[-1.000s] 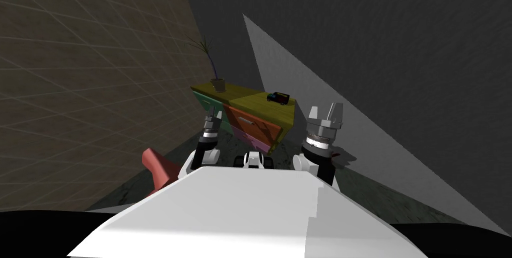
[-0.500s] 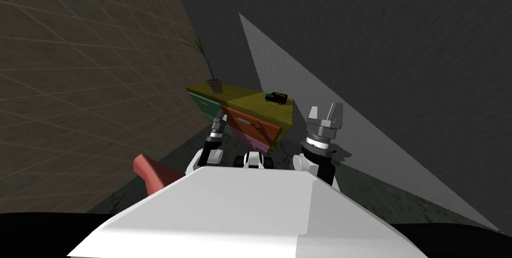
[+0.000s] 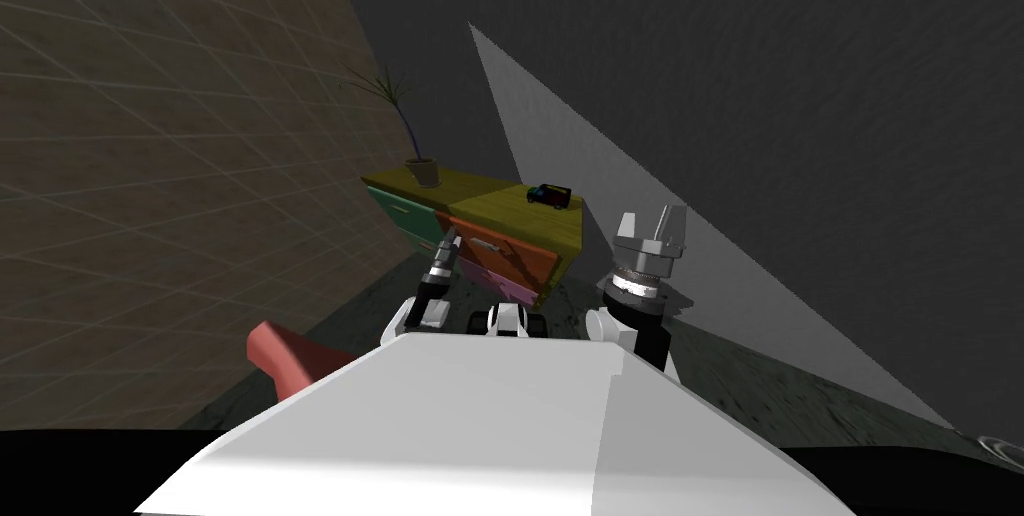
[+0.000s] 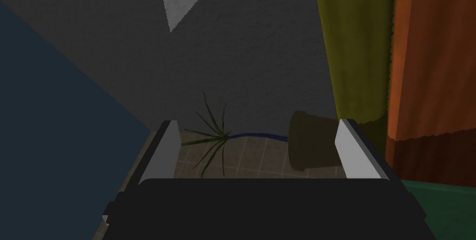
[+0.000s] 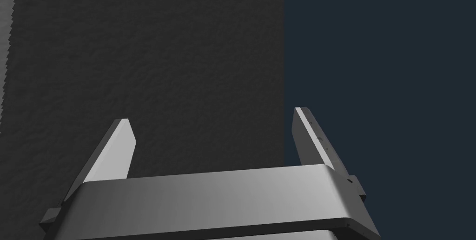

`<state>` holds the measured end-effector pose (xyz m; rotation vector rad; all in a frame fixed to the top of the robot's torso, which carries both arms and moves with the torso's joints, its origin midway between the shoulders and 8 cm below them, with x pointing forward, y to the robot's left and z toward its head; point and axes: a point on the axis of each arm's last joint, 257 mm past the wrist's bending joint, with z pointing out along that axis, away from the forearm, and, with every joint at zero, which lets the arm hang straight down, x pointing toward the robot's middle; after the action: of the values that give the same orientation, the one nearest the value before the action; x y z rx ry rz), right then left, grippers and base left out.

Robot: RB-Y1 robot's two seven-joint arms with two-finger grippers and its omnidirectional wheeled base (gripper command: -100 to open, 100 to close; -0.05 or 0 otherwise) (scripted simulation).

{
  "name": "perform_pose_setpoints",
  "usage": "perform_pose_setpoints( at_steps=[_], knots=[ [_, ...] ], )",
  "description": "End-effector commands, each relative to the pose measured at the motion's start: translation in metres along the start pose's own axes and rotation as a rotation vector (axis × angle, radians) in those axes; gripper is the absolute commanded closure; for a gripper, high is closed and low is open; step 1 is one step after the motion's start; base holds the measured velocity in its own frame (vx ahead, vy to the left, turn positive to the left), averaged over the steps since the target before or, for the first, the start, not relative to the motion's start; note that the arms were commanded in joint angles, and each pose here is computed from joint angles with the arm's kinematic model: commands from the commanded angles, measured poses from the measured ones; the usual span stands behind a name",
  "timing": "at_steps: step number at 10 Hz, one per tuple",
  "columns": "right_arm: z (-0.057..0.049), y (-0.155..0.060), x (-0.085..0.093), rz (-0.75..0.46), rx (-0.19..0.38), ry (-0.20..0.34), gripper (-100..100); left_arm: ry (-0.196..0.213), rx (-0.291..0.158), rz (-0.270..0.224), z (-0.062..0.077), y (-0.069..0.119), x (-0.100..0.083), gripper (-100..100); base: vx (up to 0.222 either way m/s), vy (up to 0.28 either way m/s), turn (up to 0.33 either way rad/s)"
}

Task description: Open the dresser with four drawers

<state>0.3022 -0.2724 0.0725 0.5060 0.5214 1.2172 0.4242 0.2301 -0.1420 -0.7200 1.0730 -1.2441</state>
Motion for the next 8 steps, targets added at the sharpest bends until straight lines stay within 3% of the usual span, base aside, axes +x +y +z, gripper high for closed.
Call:
perform_pose_setpoints(
  at_steps=[1, 3, 8],
  knots=[
    [0.000, 0.000, 0.000, 0.000, 0.000, 0.000, 0, 0.041, -0.059, 0.014, -0.001, 0.027, 0.017, -100, 0.018, 0.014, -0.075],
    [0.000, 0.000, 0.000, 0.000, 0.000, 0.000, 0, 0.060, -0.083, 0.022, -0.003, 0.038, 0.023, -100, 0.018, 0.013, -0.052],
    [0.000, 0.000, 0.000, 0.000, 0.000, 0.000, 0, 0.160, -0.205, 0.080, -0.017, 0.096, 0.051, -100, 0.019, 0.013, -0.086]
  ],
)
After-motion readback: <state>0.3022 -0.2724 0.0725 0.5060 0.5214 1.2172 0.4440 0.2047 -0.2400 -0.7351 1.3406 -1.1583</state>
